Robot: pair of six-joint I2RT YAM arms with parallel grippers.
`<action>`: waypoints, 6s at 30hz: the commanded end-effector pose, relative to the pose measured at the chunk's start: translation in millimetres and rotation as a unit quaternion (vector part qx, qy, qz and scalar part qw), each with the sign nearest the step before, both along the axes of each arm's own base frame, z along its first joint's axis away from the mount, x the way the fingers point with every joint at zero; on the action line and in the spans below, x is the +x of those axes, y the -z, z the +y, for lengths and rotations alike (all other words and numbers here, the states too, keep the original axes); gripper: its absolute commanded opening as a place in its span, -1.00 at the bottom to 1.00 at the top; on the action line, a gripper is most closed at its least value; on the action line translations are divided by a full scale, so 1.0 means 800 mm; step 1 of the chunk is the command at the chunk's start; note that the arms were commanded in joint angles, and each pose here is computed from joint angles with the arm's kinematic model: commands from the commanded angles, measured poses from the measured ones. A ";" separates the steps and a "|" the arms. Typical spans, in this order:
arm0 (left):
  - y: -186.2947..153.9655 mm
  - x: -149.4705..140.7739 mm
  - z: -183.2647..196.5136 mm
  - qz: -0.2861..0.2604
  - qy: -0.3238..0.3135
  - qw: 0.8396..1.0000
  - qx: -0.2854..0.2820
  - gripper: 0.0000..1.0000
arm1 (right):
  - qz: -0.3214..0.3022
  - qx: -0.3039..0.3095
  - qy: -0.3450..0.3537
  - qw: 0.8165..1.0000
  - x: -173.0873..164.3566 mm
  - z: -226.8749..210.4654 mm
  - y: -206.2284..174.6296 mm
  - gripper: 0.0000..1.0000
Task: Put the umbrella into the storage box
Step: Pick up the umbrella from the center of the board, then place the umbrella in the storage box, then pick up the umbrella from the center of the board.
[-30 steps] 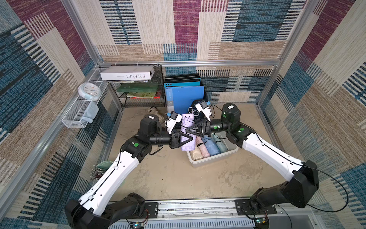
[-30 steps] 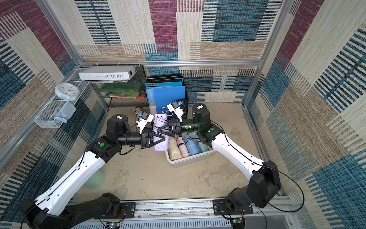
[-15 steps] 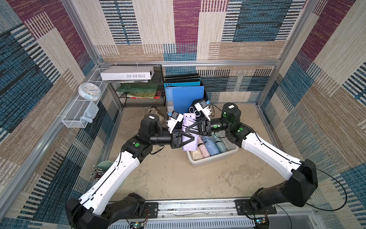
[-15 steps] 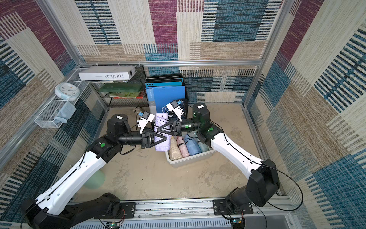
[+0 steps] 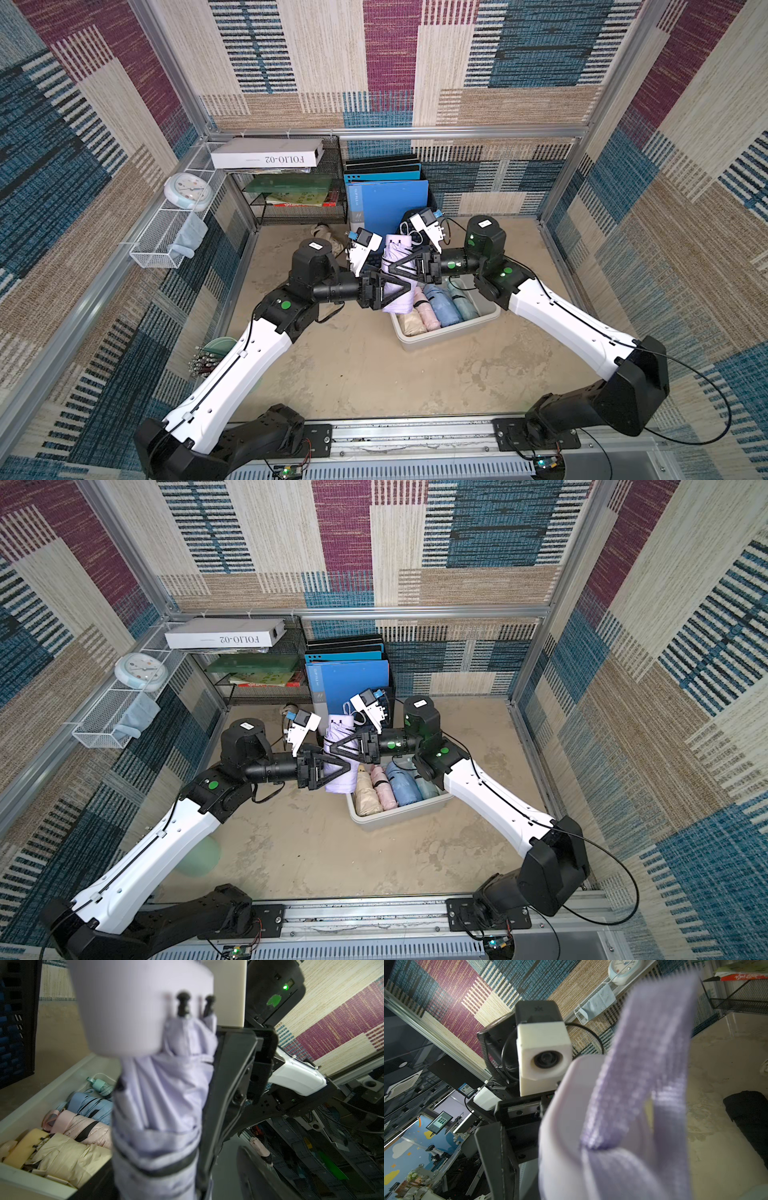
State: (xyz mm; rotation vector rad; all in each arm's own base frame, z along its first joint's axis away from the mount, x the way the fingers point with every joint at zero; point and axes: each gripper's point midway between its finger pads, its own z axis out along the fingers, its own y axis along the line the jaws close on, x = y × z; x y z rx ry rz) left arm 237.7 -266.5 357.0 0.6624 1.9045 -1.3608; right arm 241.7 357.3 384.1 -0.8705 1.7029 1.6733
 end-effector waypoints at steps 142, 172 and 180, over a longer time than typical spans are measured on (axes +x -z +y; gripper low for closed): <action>0.378 0.271 0.228 0.471 -0.638 0.600 0.108 0.71 | -0.030 -0.309 0.463 0.830 0.111 -0.244 0.180 0.25; 0.420 0.129 0.249 0.549 -0.643 0.512 0.152 -0.13 | -0.025 -0.295 0.488 0.821 0.092 -0.263 0.187 0.24; 0.414 0.079 0.252 0.548 -0.660 0.498 0.128 -0.49 | -0.030 -0.291 0.471 0.833 0.086 -0.256 0.187 0.25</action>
